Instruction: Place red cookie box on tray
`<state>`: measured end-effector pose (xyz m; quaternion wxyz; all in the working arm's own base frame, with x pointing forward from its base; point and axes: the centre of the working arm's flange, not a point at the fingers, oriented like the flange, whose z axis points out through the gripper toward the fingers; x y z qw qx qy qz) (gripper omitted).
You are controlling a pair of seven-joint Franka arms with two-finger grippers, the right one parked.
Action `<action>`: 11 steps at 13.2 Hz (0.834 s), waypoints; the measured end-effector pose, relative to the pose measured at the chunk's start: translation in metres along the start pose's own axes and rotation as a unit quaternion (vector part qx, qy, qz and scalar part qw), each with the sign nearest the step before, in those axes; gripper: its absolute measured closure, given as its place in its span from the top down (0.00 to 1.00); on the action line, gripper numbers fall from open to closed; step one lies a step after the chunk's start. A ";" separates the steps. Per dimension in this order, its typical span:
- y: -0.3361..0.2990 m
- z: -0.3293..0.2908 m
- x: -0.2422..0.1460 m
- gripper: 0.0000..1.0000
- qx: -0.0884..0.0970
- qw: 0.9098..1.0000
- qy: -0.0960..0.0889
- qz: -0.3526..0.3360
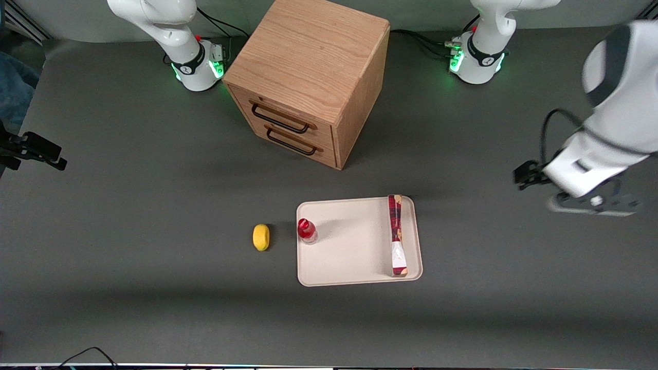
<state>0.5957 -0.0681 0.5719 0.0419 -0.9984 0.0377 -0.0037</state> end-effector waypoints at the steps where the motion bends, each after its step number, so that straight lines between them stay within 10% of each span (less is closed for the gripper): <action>1: -0.024 -0.009 -0.013 1.00 -0.004 1.000 0.003 -0.011; 11: -0.043 -0.028 -0.041 1.00 -0.010 1.000 0.022 -0.017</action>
